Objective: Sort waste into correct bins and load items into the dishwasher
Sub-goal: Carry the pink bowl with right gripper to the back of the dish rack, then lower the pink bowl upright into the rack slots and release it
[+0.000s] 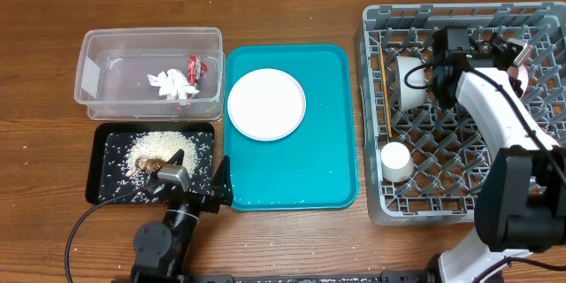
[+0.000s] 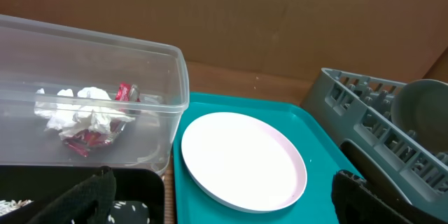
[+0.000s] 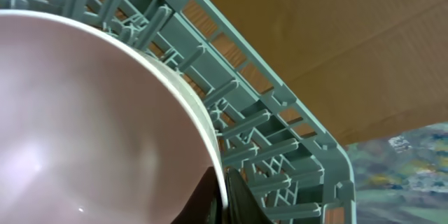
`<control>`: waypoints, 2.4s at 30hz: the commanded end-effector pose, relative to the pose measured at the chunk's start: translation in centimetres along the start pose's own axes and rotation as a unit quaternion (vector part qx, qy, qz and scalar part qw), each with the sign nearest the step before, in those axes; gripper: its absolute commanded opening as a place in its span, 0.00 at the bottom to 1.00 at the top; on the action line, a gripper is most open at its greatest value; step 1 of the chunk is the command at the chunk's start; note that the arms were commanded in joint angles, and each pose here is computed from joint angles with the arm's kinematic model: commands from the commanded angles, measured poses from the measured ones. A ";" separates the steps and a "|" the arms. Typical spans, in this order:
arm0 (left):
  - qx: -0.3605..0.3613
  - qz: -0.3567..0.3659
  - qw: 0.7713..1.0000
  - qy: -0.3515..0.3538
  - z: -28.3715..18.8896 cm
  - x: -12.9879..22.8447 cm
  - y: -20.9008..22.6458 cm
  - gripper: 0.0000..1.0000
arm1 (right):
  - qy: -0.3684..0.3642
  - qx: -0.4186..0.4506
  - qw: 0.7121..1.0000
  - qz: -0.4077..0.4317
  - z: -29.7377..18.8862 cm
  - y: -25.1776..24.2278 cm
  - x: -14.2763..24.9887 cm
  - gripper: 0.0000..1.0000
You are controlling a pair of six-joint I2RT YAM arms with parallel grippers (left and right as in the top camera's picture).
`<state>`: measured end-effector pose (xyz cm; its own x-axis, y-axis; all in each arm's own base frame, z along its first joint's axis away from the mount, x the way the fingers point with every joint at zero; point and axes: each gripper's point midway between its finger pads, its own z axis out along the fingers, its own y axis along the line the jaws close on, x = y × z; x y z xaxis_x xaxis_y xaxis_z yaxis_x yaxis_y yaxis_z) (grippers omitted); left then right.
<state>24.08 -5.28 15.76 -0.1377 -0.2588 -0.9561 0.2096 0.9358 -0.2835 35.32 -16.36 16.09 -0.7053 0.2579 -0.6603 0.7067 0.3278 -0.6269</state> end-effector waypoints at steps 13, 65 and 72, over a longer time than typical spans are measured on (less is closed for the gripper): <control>0.005 -0.001 1.000 -0.002 0.0 0.0 -0.1 1.00 | -0.015 0.040 0.999 0.018 1.1 -1.9 -1.5 0.04; 0.005 -0.001 1.000 -0.002 0.0 0.0 -0.1 1.00 | -0.069 0.050 0.995 -0.060 -2.1 -1.0 -2.7 0.04; 0.005 -0.001 1.000 -0.002 0.0 0.0 -0.1 1.00 | -0.056 0.043 0.996 -0.060 -1.5 -0.9 -2.4 0.04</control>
<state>24.08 -5.28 15.76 -0.1373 -0.2588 -0.9561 0.2097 0.9358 -0.2835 36.43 -15.71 18.89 -0.7779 0.1161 -0.6176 0.6224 0.2786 -0.7315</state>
